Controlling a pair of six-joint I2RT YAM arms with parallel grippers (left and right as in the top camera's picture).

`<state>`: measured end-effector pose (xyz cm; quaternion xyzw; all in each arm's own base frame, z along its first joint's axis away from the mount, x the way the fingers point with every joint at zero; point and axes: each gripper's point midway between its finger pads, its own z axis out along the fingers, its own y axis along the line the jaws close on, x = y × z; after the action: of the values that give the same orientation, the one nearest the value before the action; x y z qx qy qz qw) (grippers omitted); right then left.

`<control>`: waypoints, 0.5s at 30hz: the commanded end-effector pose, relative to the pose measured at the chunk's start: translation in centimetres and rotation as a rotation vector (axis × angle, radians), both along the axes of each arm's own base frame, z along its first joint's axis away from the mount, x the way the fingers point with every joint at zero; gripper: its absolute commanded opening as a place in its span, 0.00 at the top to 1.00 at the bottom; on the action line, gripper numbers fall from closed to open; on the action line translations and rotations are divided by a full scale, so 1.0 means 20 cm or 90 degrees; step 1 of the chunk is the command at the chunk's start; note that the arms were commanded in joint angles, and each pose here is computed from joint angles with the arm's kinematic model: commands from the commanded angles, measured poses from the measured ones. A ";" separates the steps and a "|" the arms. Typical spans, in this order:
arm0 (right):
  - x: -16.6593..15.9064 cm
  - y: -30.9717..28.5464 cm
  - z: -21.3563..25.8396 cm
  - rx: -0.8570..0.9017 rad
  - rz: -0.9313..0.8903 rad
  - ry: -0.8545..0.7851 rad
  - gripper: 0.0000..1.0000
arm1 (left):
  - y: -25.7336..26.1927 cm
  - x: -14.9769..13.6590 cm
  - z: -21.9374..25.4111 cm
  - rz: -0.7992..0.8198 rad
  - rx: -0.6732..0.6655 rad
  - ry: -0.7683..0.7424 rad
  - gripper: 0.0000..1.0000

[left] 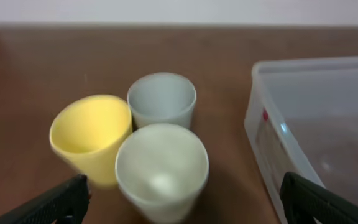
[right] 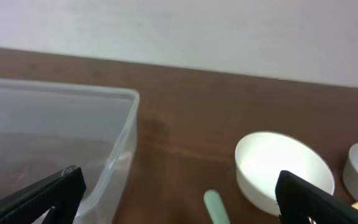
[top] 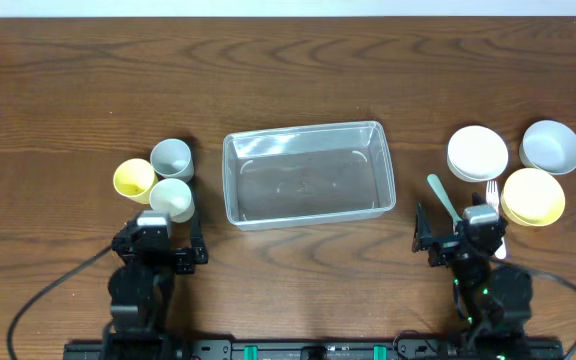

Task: Pack container

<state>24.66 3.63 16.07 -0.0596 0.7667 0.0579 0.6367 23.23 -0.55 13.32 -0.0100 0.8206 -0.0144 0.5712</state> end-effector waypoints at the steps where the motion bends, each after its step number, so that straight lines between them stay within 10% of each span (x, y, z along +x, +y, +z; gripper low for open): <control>1: 0.02 0.04 0.21 0.022 0.017 0.015 0.01 | 0.01 0.02 0.29 0.020 -0.034 -0.011 0.02; 14: 0.28 0.22 0.35 0.015 0.131 0.409 0.01 | -0.16 0.09 0.53 -0.047 -0.110 0.394 0.02; 15: 0.31 0.26 0.34 0.017 0.157 0.416 0.33 | -0.17 0.11 0.51 -0.051 -0.114 0.415 0.02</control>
<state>30.02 6.53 22.11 -0.0894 0.9220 0.1114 0.3598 24.67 -2.91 23.49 -0.0312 0.9495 -0.0773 0.3024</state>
